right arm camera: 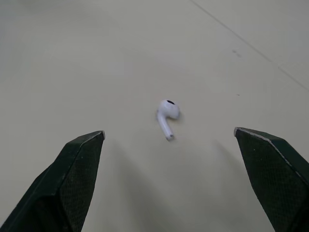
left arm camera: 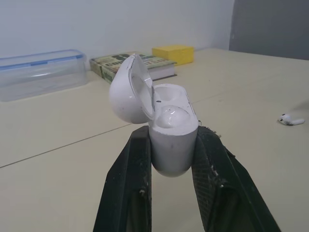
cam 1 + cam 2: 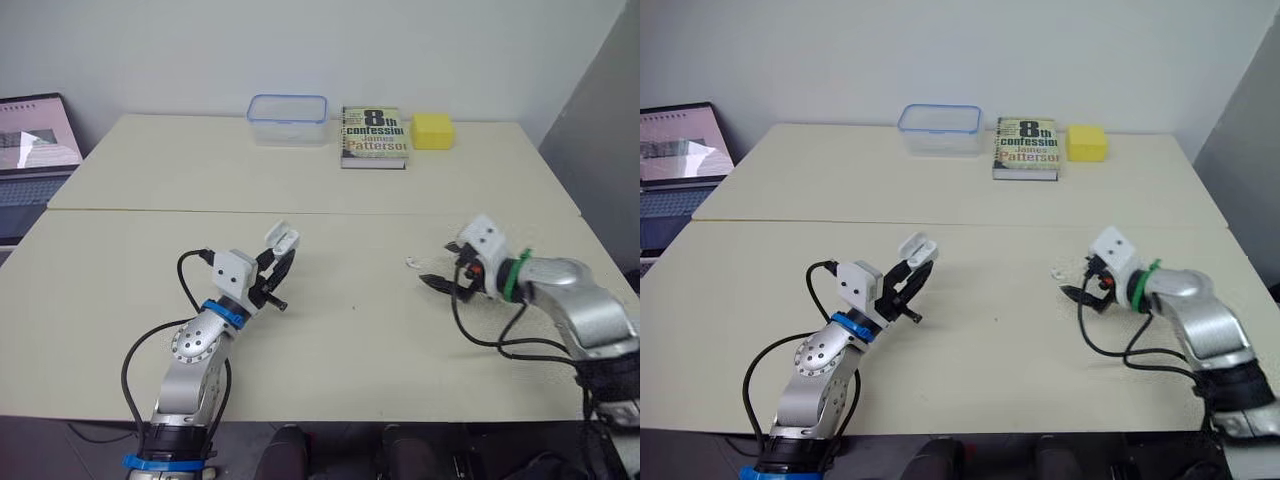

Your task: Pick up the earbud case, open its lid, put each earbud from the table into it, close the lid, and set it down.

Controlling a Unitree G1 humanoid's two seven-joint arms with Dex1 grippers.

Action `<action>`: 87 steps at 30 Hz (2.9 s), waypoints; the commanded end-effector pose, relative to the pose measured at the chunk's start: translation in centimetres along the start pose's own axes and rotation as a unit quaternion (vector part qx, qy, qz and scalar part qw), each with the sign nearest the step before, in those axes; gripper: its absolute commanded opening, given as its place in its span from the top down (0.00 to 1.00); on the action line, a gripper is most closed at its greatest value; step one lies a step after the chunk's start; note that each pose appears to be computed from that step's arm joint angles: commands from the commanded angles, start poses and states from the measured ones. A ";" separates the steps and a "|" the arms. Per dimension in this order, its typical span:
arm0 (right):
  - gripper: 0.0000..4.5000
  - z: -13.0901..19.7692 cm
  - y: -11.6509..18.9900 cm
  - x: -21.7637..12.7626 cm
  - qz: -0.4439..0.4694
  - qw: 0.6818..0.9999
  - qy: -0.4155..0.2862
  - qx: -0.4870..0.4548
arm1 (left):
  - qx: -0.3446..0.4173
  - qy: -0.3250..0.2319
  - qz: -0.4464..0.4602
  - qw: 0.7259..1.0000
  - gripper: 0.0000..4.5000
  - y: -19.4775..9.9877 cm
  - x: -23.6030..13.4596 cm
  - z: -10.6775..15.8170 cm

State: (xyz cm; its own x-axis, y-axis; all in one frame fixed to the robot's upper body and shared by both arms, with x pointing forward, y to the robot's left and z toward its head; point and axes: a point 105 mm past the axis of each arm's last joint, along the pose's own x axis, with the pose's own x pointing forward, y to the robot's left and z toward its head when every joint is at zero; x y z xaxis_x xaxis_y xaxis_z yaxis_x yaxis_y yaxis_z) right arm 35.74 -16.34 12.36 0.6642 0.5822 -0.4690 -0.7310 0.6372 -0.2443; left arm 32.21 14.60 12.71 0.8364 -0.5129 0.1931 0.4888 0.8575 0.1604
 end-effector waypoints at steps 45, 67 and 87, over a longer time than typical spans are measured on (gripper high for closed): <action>0.92 2.6 5.5 -3.1 0.233 0.952 0.105 -0.168 | 0.010 -0.014 -0.020 1.000 0.83 -1.3 -0.2 1.4; 0.92 -7.3 5.2 -9.7 0.224 0.919 0.269 -0.179 | -0.005 0.005 -0.027 1.000 0.83 -2.7 -1.9 1.0; 0.22 -3.2 5.3 -11.0 0.187 0.940 0.214 -0.189 | -0.004 0.013 -0.023 1.000 0.83 -2.5 -2.0 0.7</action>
State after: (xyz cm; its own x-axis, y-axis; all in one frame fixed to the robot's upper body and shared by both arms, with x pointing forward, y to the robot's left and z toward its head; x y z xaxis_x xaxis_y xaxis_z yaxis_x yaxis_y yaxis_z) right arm 24.34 -21.01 12.29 0.2565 0.4266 -0.8673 -0.9655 0.1550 -0.2093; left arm 29.30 13.73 11.36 0.8318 -0.5420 0.1197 0.5268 0.8389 0.1372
